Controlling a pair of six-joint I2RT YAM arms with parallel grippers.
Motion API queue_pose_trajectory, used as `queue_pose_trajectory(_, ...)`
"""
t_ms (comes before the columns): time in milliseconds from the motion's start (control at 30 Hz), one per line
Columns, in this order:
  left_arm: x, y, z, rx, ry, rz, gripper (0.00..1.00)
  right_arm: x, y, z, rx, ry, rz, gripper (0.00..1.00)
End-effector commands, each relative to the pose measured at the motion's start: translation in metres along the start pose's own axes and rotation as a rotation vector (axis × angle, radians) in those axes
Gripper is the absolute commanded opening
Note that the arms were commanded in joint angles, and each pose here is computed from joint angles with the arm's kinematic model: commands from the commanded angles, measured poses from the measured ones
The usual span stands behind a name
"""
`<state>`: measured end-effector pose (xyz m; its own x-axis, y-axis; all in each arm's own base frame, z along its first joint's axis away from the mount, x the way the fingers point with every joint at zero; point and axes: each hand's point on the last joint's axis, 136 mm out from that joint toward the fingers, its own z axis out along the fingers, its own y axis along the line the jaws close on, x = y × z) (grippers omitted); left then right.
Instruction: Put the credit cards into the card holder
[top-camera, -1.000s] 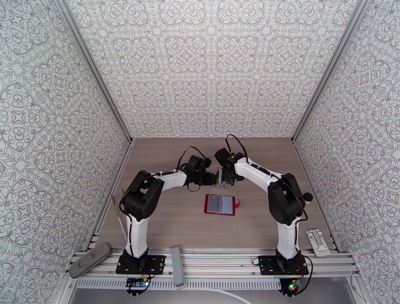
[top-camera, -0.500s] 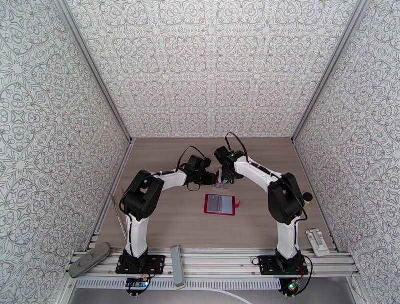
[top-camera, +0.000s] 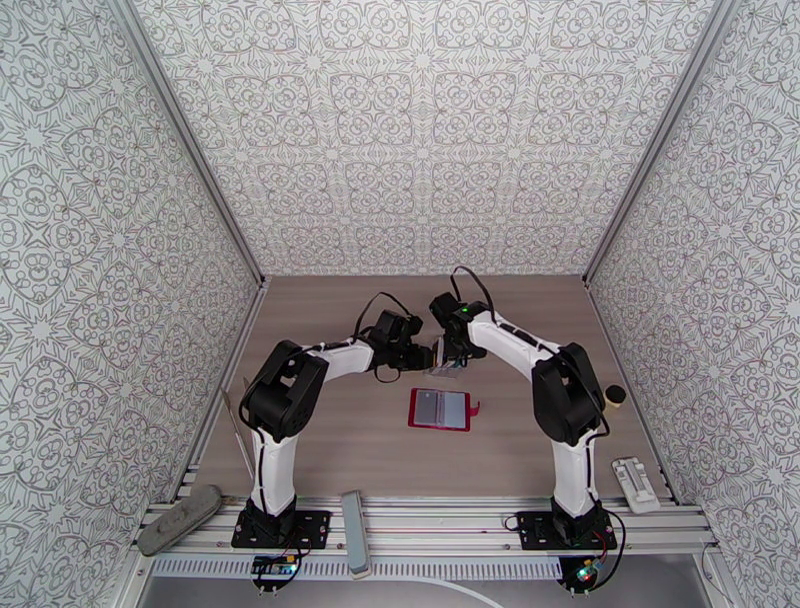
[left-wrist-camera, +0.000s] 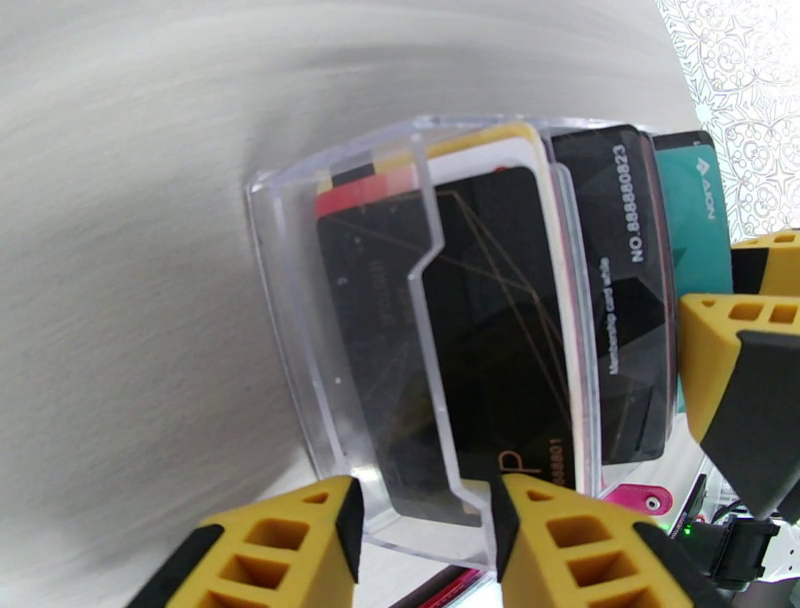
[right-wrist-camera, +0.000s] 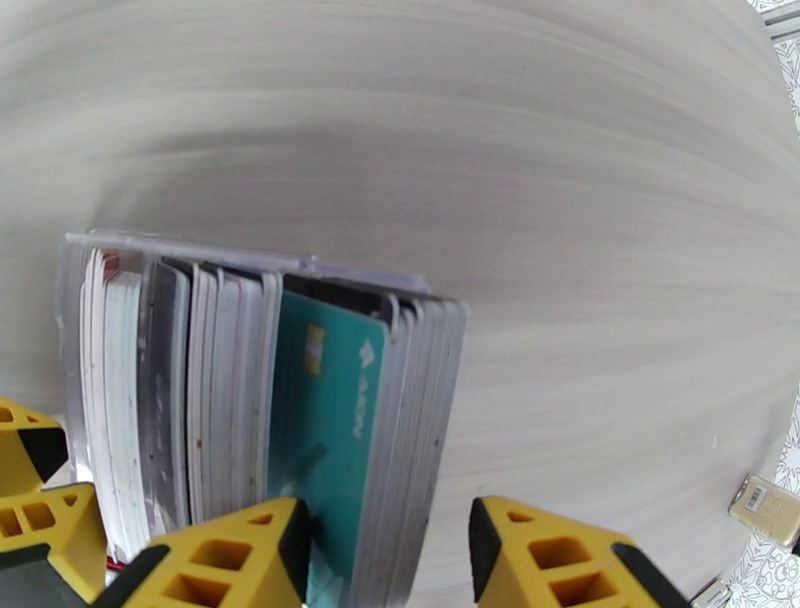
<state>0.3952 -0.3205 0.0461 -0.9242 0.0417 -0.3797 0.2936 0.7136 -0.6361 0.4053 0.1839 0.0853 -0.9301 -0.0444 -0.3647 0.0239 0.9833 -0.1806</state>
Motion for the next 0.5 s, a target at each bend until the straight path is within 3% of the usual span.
queue_pose_trajectory(0,0.008,0.025,0.006,-0.058,0.033,-0.059,0.4,-0.002,-0.008,0.006,0.015,0.012,0.008,0.46)
queue_pose_trajectory(467,0.009,0.025,0.007,-0.053,0.037,-0.065,0.4,-0.011,-0.018,-0.011,0.027,-0.021,0.016,0.43)
